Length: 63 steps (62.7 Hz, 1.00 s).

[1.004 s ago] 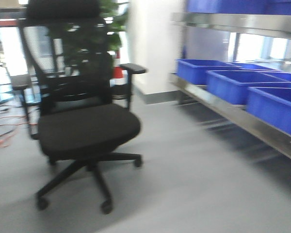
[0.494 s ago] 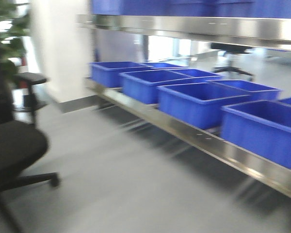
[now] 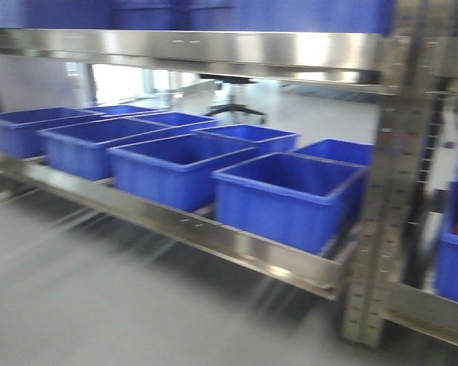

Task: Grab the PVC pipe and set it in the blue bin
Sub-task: 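Drive the base past the chair to the shelf of blue bins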

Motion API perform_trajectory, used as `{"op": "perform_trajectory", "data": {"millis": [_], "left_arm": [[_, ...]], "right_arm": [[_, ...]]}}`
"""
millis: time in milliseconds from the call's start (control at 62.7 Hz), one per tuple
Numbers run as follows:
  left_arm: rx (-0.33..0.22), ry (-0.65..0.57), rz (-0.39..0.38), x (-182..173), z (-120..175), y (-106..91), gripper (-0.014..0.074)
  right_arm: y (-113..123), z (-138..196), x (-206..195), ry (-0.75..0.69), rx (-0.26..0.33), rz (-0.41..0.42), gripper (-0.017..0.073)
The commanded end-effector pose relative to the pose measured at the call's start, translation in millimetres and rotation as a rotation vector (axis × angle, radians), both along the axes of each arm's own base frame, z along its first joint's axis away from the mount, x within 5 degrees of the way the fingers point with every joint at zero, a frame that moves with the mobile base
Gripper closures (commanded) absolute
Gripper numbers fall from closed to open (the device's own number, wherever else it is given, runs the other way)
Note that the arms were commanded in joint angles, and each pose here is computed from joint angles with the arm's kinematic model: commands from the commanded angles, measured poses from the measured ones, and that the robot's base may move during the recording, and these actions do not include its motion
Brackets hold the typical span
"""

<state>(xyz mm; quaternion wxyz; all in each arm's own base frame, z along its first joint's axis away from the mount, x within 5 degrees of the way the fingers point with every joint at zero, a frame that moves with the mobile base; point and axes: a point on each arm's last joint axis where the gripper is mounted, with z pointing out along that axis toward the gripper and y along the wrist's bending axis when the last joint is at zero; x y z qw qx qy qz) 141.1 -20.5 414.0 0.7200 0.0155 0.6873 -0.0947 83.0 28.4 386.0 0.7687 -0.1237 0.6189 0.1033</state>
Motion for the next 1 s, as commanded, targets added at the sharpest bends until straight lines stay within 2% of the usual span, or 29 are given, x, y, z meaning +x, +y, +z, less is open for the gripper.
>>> {"op": "perform_trajectory", "data": {"millis": [0,988], "left_arm": [[-0.013,-0.024,0.007,-1.4,2.5,1.1,0.0704],[-0.013,-0.024,0.007,-1.4,2.5,1.1,0.0704]], "right_arm": [[0.7,0.6,-1.4,-0.017,-0.006,0.010,0.0724],[0.7,0.6,-1.4,-0.017,-0.006,0.010,0.0724]]}}
